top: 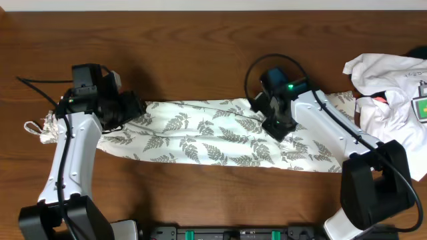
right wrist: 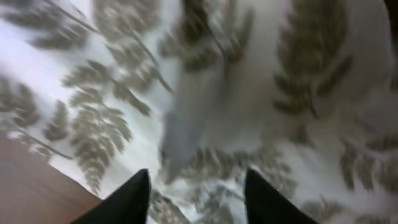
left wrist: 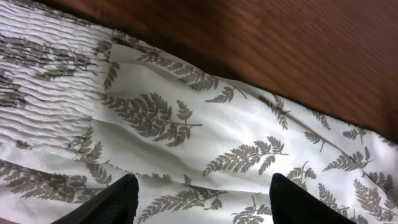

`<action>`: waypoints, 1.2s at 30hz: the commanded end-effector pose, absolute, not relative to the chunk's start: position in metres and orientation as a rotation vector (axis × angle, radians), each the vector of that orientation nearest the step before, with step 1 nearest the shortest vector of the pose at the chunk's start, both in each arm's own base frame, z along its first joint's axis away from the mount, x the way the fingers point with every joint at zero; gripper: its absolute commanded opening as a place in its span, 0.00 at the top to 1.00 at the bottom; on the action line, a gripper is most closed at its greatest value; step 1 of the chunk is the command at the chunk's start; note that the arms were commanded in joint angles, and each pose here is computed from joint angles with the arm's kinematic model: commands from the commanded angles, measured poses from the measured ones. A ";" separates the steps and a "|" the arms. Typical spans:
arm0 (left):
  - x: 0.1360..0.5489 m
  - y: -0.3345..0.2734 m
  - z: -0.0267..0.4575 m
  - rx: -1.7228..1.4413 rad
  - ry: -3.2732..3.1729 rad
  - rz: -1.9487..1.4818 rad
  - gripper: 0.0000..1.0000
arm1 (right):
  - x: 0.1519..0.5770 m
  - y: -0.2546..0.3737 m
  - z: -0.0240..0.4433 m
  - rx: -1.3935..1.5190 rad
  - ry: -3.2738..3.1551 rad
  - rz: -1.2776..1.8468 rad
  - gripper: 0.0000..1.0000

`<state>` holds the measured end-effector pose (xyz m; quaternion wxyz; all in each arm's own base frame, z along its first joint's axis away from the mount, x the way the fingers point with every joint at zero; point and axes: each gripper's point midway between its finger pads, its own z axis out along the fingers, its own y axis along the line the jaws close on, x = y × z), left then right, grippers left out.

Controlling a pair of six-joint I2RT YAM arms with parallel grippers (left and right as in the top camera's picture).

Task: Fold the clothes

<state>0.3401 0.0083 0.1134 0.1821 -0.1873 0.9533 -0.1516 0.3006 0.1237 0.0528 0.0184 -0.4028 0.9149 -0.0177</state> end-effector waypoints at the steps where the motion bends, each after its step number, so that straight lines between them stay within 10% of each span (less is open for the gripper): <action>1: 0.341 0.009 0.114 -0.519 2.690 -0.428 0.32 | 0.300 0.145 0.057 -1.397 2.721 0.121 0.46; 18: 0.340 0.009 0.114 -0.521 2.693 -0.428 0.32 | 0.305 0.185 0.022 -1.583 2.563 0.154 0.38; 24: 0.340 0.009 0.114 -0.521 2.693 -0.428 0.31 | 0.299 0.193 -0.006 -1.632 2.595 0.163 0.53; 29: 0.340 0.009 0.114 -0.521 2.693 -0.428 0.31 | 0.305 0.195 -0.008 -1.554 2.626 0.117 0.99; 36: 0.340 0.009 0.114 -0.521 2.693 -0.428 0.31 | 0.307 0.201 0.011 -1.516 2.596 0.118 0.99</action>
